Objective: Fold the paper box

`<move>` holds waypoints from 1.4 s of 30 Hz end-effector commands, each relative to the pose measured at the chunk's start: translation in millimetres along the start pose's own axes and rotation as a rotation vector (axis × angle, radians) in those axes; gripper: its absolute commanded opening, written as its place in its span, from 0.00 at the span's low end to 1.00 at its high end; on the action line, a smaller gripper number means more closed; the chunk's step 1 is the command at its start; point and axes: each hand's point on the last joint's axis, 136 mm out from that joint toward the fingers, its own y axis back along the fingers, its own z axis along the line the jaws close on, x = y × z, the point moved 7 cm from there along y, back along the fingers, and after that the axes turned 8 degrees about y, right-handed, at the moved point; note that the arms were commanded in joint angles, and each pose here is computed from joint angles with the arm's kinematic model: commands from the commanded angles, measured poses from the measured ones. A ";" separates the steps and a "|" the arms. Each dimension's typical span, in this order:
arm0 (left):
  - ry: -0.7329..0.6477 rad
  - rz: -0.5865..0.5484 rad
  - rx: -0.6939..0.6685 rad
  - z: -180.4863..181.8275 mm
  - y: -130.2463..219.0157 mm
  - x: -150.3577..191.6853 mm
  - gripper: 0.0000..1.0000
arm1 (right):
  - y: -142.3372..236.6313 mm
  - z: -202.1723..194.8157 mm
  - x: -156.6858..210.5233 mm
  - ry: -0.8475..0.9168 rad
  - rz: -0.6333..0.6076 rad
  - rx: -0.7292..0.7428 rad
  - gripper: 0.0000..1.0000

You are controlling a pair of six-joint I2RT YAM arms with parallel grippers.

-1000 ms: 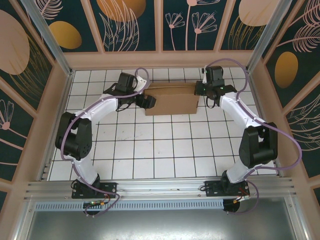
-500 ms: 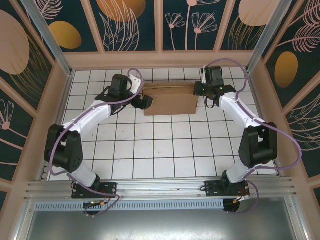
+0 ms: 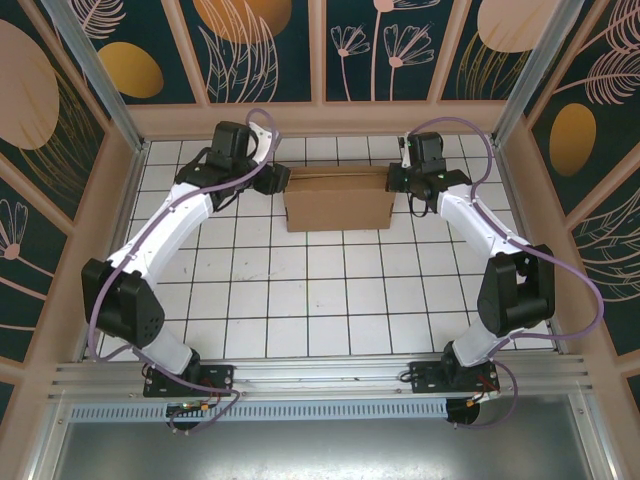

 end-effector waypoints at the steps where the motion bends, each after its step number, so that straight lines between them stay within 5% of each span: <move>1: -0.010 0.140 -0.028 3.3 -14.3 16.1 0.59 | 0.5 7.8 10.6 0.020 0.073 -0.029 0.00; 15: 0.011 0.196 -0.108 15.5 -44.1 19.6 0.34 | 4.7 11.6 8.7 0.029 0.076 -0.045 0.00; 28: 0.054 0.210 -0.050 9.8 -49.4 17.7 0.12 | 5.2 11.8 11.8 0.041 0.083 -0.040 0.00; 34: 0.058 0.215 -0.057 10.7 -51.8 19.4 0.27 | 4.5 12.0 11.1 0.044 0.083 -0.042 0.00; 42: 0.070 0.217 -0.061 11.5 -54.3 21.1 0.08 | 5.8 12.5 9.1 0.046 0.080 -0.042 0.00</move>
